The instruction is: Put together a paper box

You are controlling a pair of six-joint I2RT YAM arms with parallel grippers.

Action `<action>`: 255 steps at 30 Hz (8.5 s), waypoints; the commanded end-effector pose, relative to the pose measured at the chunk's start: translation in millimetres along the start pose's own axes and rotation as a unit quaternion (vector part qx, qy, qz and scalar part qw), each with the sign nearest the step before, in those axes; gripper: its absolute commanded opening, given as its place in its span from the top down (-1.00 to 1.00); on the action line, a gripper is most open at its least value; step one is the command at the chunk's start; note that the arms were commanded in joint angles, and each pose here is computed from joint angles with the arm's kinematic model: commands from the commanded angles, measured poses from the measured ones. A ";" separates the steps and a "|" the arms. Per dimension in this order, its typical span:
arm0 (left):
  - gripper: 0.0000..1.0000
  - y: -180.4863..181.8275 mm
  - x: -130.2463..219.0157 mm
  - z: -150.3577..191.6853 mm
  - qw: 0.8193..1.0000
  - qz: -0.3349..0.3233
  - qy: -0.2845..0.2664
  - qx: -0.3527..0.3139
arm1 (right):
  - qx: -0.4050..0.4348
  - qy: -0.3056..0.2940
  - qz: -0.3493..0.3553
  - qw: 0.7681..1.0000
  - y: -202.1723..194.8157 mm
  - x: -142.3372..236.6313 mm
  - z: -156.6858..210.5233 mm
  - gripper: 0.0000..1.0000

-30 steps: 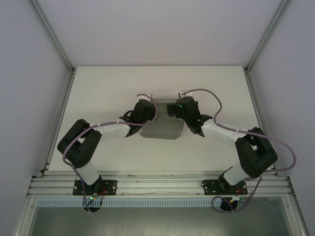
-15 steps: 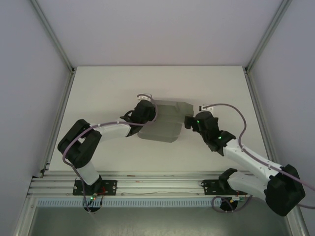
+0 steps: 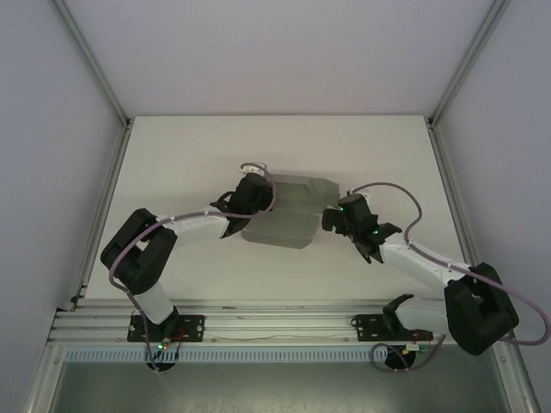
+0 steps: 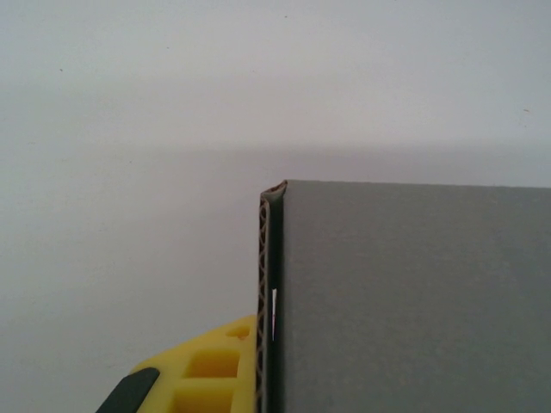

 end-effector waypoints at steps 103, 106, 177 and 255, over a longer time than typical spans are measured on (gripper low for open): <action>1.00 -11.9 -3.8 -12.6 0.999 0.017 0.026 0.022 | 0.035 -0.047 0.042 0.997 83.6 -66.1 -73.2 0.57; 1.00 -11.5 -2.3 -12.0 0.999 0.017 0.026 0.021 | 0.029 -0.058 0.035 0.997 80.7 -63.0 -77.2 0.78; 1.00 -15.6 22.0 30.2 0.808 0.037 0.364 -0.462 | -0.089 -0.076 0.066 0.991 -46.9 83.4 -17.0 -1.00; -1.00 147.3 106.4 -42.0 0.985 -0.089 -0.026 0.142 | 0.093 0.072 0.036 0.992 98.6 -45.8 -14.3 0.73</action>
Point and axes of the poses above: each hand's point on the last joint's axis, 136 mm out from that joint toward the fingers, its own x axis back along the fingers, its own y axis along the line the jaws close on, z = x × y, the point moved 7 cm from there along x, back along the fingers
